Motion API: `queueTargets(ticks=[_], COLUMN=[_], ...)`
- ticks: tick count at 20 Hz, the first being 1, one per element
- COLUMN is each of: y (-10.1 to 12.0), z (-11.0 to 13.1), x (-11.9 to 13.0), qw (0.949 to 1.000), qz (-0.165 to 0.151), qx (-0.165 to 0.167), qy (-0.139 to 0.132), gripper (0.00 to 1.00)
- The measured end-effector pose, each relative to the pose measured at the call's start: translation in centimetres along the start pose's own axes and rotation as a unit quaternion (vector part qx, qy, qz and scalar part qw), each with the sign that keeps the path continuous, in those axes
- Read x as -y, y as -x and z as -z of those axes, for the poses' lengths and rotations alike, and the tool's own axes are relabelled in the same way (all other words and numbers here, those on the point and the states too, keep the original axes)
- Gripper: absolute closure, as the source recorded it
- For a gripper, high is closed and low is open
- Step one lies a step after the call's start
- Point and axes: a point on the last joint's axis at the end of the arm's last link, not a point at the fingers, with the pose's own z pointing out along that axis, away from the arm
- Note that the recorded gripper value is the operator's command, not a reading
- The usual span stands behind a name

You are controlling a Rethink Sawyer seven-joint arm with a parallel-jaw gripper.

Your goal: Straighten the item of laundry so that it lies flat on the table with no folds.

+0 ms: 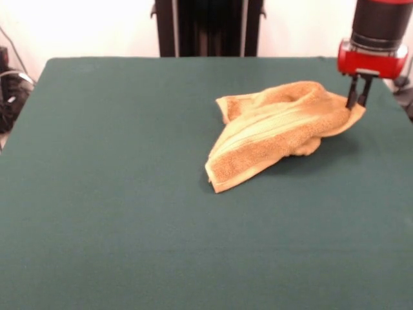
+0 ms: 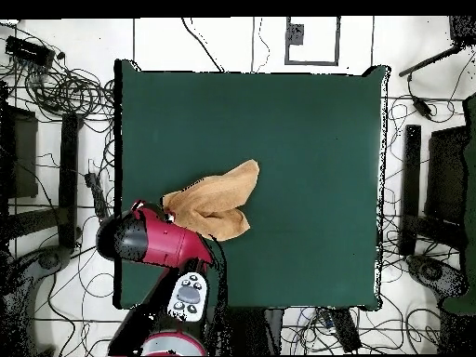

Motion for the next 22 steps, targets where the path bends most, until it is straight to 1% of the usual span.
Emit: queueTargets(ticks=[8,9,12,18,22], y=[0.2,0.2,0.2,-0.7,-0.7], z=[0.1,0.1,0.1,0.1,0.1], x=[0.0,0.0,0.0,-0.7,-0.7], qw=[1.0000,1.0000,1.0000,0.9999,0.9999], qz=[-0.001,-0.001,0.000,0.011,0.010], qx=[0.005,0.005,0.006,0.007,0.006], qy=[0.001,0.001,0.000,-0.001,-0.001], gripper=[1.00,0.00,0.00,0.00,0.00])
